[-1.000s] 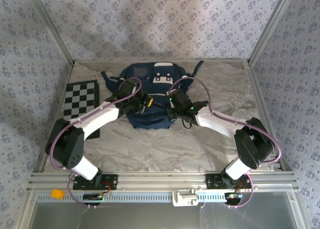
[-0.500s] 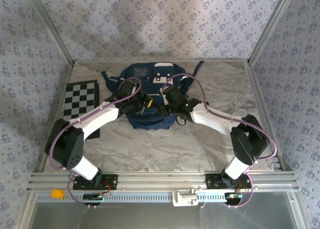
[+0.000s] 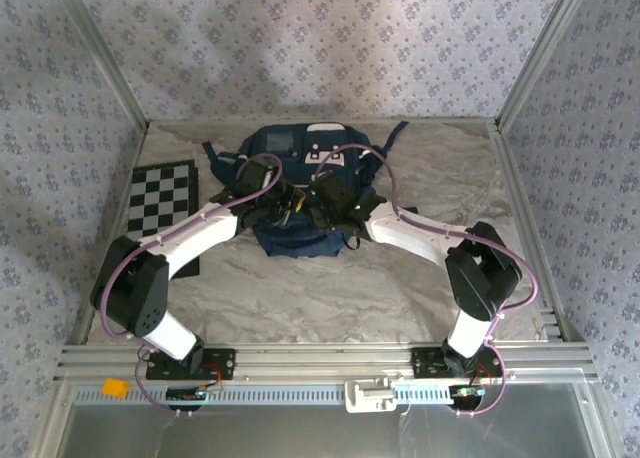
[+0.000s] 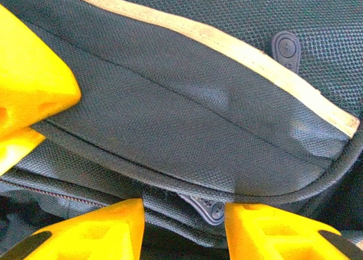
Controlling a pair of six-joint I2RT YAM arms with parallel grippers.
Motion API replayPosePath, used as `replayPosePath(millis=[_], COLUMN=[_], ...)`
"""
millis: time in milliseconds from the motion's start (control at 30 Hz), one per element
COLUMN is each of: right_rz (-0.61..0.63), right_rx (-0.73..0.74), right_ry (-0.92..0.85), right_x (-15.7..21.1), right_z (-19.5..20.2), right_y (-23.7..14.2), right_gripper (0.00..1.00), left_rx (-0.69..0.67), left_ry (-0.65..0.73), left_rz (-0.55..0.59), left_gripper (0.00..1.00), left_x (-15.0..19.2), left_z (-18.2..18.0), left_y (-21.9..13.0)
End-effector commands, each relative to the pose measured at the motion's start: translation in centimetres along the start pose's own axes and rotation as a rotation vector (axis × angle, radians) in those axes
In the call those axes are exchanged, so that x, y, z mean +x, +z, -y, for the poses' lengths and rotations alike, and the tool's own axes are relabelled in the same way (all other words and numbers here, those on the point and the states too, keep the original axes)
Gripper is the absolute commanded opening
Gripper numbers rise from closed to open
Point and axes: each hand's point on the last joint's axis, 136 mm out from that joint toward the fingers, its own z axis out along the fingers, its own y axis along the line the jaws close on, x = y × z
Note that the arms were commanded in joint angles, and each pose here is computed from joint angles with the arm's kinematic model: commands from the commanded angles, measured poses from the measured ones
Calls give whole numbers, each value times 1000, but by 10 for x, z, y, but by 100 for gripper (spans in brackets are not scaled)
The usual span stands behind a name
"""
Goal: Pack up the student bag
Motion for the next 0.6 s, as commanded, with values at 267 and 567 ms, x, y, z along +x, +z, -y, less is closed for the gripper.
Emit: replayPosePath(millis=[267,567], right_rz=[144,183], right_rx=[52,-2], right_ry=[-32,-100], right_x=[-37,-36], right_z=[8,21], right_y=[17,16], right_gripper=[35,6], left_rx=[123,92], left_ry=[-32,12], left_rz=[-157,-180], left_gripper=[0,0], left_x=[35,34], left_z=[29,17], left_y=[-4,-9])
